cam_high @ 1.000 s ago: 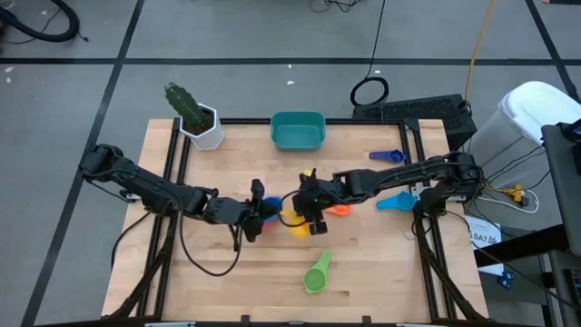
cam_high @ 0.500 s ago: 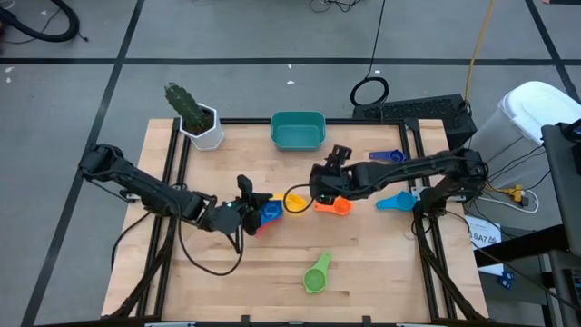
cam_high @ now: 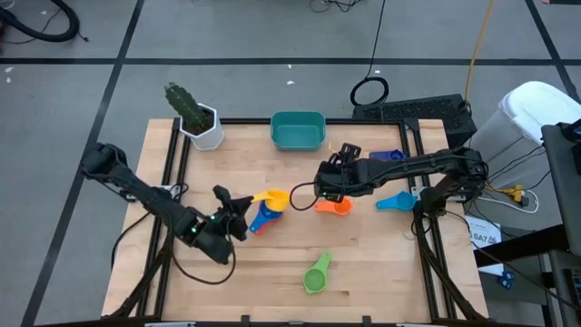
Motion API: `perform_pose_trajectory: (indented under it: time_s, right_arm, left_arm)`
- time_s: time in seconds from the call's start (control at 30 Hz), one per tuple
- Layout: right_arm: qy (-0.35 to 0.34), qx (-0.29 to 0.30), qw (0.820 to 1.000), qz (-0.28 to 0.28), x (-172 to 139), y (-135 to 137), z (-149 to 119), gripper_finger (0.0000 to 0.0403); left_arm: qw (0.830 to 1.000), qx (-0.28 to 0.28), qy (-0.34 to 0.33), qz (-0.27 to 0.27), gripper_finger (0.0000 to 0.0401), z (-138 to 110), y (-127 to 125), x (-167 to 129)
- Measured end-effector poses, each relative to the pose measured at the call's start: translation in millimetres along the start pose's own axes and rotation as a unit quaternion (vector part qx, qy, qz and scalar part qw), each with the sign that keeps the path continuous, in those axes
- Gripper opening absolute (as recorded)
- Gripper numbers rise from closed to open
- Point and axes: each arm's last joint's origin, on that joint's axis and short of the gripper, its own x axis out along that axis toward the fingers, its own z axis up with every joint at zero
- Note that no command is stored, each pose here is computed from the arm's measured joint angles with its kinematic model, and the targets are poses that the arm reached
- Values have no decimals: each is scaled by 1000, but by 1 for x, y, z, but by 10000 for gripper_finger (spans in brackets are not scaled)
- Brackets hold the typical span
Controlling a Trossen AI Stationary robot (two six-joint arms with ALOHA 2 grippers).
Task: Nest measuring cups in basket
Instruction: Stack the yellow measuring cup on the blue measuring cup
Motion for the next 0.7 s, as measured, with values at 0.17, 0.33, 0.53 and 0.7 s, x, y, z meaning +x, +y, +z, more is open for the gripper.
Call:
perform_pose_trajectory:
  time_s: [0.17, 0.33, 0.53, 0.7]
  right_arm:
    - [2, -1, 1000, 1, 0, 0, 0, 256]
    - [8, 10, 1000, 23, 0, 1, -1, 256]
    - [9, 23, 999, 26, 0, 1, -1, 256]
    - [12, 23, 999, 36, 0, 2, -1, 256]
  left_arm:
    - [997, 67, 31, -7, 6, -14, -14, -1]
    - [994, 96, 52, -7, 6, -22, -22, 0]
    - [994, 97, 53, 1, 6, -23, -22, 1]
    - [994, 86, 59, -25, 6, -24, -24, 1]
